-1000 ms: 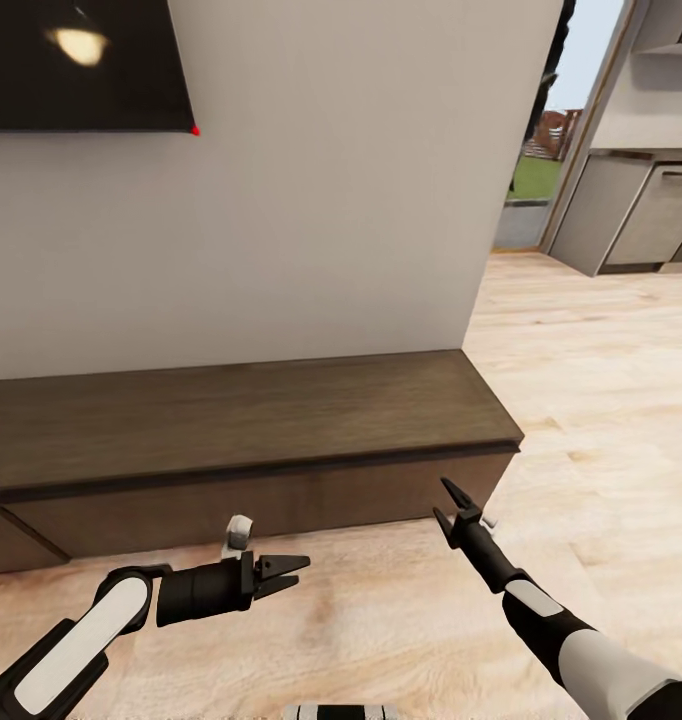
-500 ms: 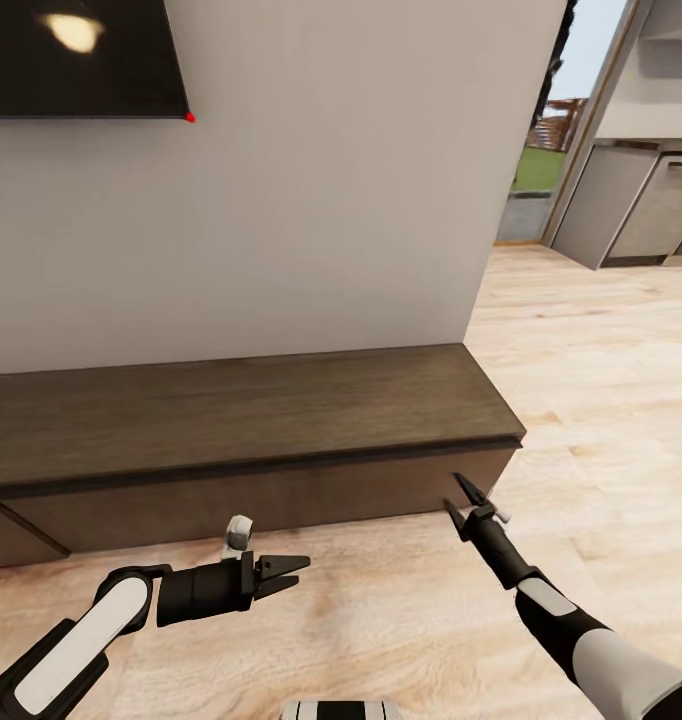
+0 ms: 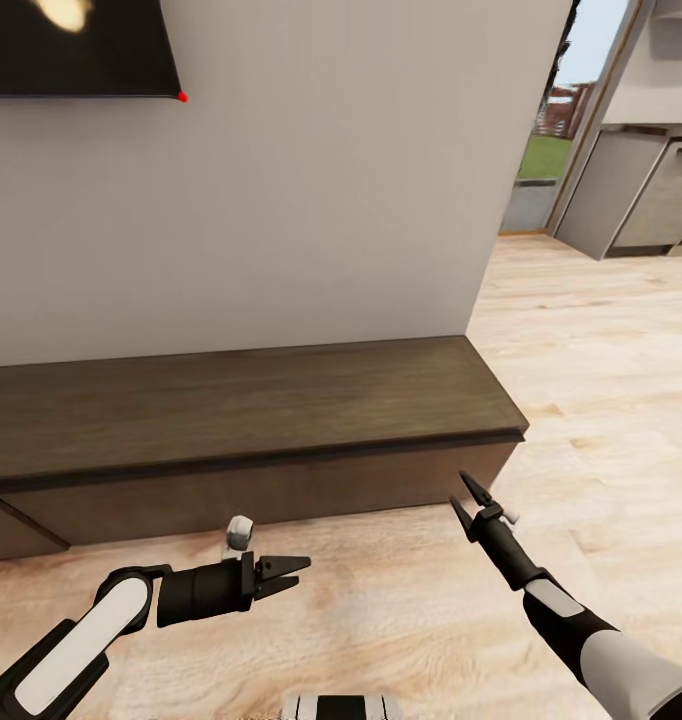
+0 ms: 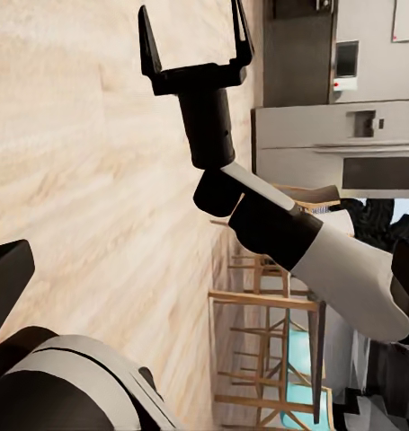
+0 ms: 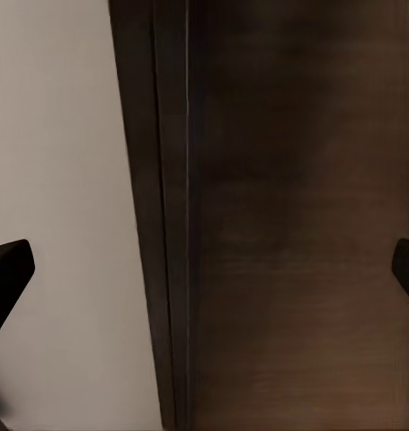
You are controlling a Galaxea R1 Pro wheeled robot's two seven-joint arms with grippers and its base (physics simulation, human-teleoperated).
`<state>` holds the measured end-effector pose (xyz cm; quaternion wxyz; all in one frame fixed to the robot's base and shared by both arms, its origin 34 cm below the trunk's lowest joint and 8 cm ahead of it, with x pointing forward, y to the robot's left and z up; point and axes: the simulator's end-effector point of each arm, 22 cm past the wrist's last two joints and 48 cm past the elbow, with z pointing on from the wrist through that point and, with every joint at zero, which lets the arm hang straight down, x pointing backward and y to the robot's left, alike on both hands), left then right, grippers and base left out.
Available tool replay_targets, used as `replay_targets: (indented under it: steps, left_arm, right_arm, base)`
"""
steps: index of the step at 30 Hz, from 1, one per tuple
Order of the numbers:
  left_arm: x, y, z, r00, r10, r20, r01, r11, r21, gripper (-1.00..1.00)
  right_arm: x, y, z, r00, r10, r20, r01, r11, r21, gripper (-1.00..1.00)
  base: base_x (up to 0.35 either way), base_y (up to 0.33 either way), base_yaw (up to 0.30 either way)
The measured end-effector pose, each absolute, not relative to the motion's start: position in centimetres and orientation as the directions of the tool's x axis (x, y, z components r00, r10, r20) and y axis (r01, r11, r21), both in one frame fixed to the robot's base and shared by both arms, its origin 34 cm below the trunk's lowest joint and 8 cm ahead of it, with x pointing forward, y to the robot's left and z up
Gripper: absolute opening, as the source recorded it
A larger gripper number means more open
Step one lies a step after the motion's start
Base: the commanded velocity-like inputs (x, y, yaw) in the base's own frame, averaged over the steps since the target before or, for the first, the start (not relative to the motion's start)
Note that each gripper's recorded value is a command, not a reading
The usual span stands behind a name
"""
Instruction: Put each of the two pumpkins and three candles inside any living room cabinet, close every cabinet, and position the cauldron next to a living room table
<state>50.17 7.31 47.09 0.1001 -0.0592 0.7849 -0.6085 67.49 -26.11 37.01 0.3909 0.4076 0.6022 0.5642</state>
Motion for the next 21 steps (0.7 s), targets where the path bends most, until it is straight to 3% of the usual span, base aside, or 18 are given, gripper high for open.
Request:
replay_targets:
  steps: [21]
  left_arm:
    - [50.2,7.0,46.4,-0.974,-0.218,-0.065,0.01,0.244,-0.97,1.0]
  right_arm:
    - [66.9,-24.9,35.7,-0.413,0.91,-0.032,0.064,0.065,0.996,1.0]
  base:
    - [0.022,0.0,0.0]
